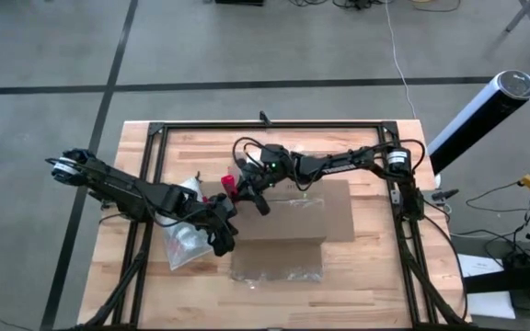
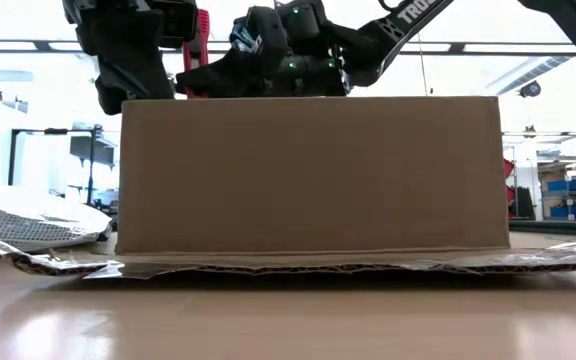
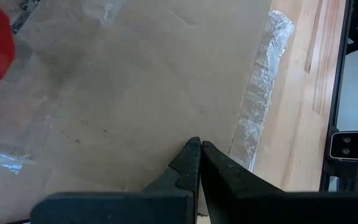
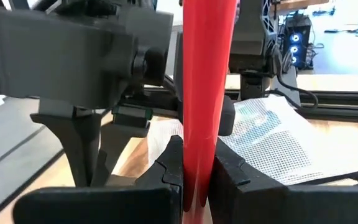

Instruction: Unpack boxes

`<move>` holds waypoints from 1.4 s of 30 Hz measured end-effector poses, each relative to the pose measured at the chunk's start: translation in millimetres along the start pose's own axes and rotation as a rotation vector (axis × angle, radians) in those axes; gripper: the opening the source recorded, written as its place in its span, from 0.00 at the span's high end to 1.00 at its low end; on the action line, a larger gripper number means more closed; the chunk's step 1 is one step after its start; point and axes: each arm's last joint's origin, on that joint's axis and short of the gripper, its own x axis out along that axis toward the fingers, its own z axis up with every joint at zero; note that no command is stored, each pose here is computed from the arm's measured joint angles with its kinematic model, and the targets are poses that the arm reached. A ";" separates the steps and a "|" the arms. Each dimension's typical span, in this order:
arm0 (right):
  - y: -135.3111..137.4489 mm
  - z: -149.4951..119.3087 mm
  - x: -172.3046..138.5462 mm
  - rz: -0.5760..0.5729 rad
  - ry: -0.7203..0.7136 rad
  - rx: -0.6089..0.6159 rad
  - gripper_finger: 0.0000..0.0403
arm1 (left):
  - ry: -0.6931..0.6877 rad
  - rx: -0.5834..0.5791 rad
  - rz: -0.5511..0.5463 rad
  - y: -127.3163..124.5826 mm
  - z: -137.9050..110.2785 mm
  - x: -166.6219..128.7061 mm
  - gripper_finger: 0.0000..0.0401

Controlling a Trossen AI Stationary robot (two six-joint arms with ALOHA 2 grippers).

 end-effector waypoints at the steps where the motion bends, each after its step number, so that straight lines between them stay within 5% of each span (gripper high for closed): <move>1: 0.6 -0.1 0.4 -0.002 0.003 0.000 0.95 | 0.000 0.000 0.001 0.1 0.0 0.0 1.00; 42: -1.7 1.8 -3.4 -0.086 0.069 -0.045 0.95 | -0.005 0.011 0.002 0.1 0.2 0.1 1.00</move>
